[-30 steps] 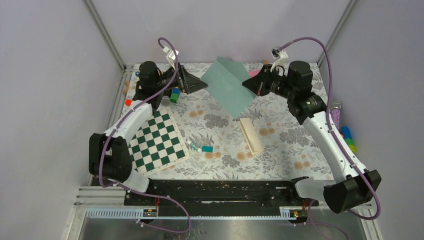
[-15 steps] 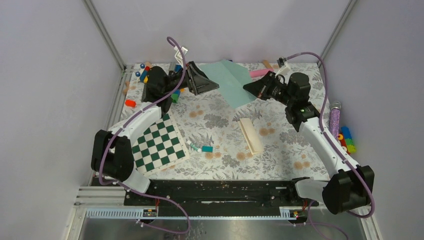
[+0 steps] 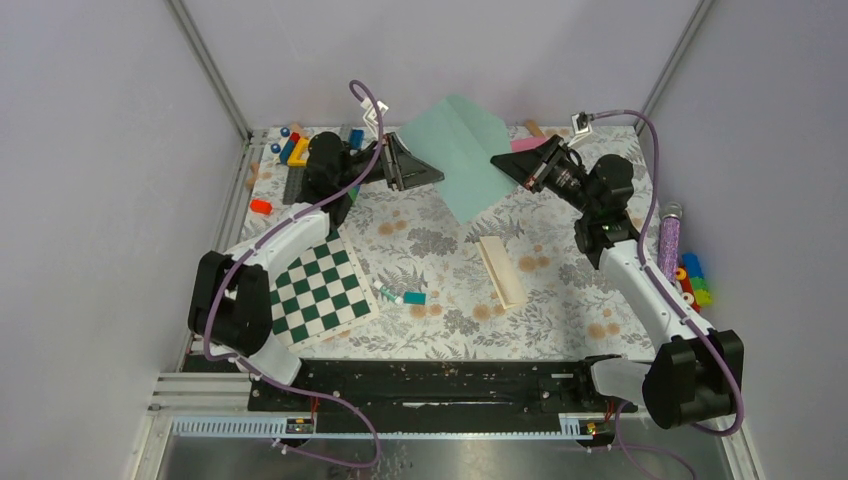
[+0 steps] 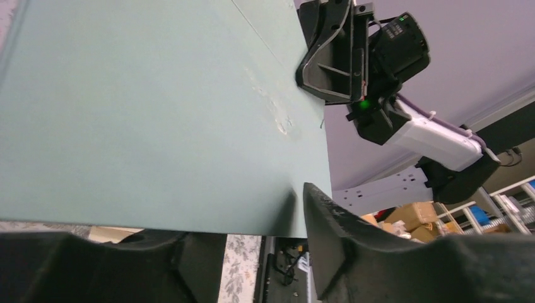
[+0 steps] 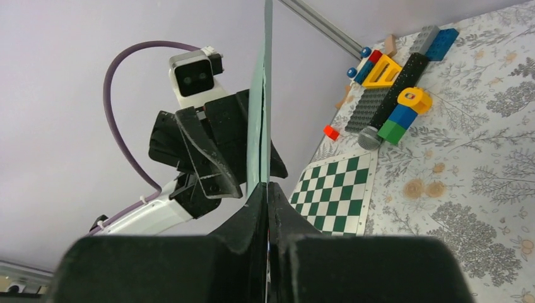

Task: Place the letter into the envelope and seal it
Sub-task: Open the envelope.

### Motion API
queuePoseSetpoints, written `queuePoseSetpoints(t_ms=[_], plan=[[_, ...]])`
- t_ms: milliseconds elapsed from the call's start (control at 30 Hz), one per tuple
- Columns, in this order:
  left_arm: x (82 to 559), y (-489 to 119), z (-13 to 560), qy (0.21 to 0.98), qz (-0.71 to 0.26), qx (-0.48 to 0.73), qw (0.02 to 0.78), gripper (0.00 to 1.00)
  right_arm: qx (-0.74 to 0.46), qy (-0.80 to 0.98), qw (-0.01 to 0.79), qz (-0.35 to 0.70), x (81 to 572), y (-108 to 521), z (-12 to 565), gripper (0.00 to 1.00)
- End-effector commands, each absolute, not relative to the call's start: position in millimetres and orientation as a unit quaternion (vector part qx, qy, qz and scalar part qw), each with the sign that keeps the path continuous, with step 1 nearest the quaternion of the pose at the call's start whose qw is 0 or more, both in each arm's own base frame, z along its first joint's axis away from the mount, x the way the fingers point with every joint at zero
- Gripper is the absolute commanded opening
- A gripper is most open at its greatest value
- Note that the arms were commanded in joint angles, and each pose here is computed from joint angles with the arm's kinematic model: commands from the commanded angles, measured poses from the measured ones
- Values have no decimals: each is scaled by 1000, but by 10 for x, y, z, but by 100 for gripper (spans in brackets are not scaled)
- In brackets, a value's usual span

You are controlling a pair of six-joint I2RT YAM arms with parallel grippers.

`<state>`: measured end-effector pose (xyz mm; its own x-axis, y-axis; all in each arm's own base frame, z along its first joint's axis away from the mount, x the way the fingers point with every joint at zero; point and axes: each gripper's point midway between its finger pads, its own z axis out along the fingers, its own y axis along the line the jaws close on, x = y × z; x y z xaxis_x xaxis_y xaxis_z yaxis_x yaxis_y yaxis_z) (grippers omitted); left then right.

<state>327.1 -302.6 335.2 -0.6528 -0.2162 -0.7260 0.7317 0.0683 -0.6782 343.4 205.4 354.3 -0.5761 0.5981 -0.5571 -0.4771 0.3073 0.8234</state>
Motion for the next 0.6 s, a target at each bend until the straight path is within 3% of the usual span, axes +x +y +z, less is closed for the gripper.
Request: queuePoseSetpoints(t_ms=[0, 167, 200, 400, 567], plan=[[3222, -3036, 3624, 598, -662, 228, 390, 38, 24, 630, 470, 617, 3273, 2063, 3793, 0], [3114, -3019, 3787, 572, -679, 246, 390, 7, 26, 637, 464, 615, 3264, 2073, 3700, 2], [3089, -3016, 3816, 566, -680, 252, 391, 0, 22, 637, 464, 615, 3250, 2078, 3692, 9], [2929, -3013, 3645, 570, -672, 312, 355, 0, -58, 661, 468, 584, 3106, 2129, 3681, 70], [2843, -2990, 3297, 600, -650, 354, 304, 0, -132, 687, 447, 557, 3061, 2187, 3584, 93]])
